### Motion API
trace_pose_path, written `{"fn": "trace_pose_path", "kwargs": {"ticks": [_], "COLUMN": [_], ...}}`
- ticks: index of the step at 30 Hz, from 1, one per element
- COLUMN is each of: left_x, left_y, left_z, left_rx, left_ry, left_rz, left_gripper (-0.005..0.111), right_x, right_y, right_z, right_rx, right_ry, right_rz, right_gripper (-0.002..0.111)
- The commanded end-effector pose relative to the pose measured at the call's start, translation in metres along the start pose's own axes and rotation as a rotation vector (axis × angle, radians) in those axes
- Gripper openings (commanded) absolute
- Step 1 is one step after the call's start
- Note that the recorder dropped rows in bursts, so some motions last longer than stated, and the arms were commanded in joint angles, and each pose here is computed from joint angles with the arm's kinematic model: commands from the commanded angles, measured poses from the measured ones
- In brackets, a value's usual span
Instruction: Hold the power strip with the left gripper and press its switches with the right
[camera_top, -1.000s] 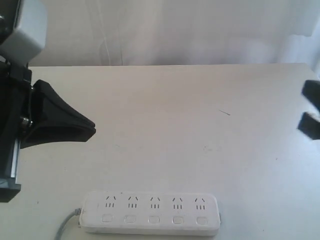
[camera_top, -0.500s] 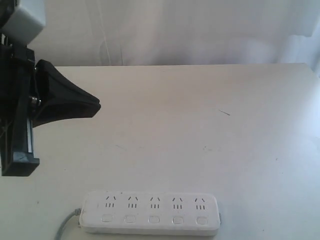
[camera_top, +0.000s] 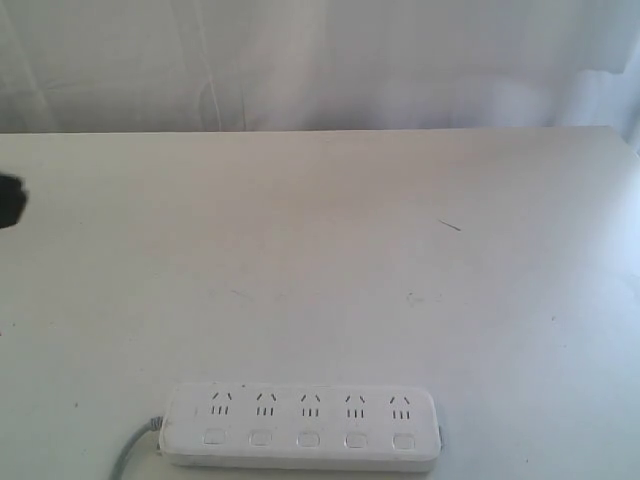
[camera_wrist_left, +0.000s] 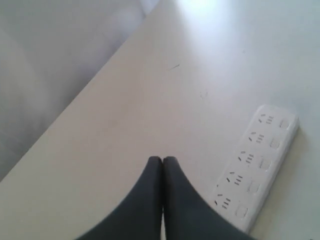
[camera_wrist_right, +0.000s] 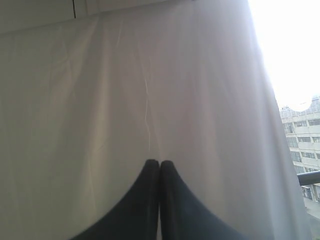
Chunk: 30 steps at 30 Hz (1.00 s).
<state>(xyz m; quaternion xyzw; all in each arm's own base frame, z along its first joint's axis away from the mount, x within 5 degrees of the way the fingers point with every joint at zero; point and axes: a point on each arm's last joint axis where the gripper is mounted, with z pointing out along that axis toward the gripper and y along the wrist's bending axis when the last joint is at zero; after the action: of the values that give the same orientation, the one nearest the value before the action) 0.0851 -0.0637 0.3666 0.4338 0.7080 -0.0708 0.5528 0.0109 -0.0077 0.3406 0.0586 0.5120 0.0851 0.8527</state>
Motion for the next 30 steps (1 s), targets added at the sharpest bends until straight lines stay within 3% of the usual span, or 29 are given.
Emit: {"fn": "trace_pose_path", "kwargs": {"ticks": [1,5,10,18,30], "left_x": [0.033,0.05,0.067,0.074,0.075], "left_y": [-0.017,-0.028,-0.038,-0.042,-0.043], "left_z": [-0.026,-0.036,-0.029,-0.022,-0.022], "left_rx": [-0.046,-0.066,-0.039,-0.015,-0.002], "left_ry": [0.009,-0.048,-0.024,-0.008,-0.005], "left_rz": [-0.073,-0.128,-0.175,-0.201,-0.199], "left_gripper": [0.0,0.0,0.0,0.0,0.0], "right_x": [-0.002,-0.001,0.002,0.02,0.093], "right_y": [0.0,0.001,0.008,0.008,-0.013], "right_z": [-0.001,-0.001,-0.001,-0.001,-0.008], "right_rx": [0.009,-0.01,-0.086,-0.122,-0.044], "right_ry": [-0.01,-0.005,0.021,0.059,0.273], "right_rz": [0.001,0.001,-0.023,-0.4,-0.406], "right_gripper": [0.0,0.0,0.0,0.0,0.0]}}
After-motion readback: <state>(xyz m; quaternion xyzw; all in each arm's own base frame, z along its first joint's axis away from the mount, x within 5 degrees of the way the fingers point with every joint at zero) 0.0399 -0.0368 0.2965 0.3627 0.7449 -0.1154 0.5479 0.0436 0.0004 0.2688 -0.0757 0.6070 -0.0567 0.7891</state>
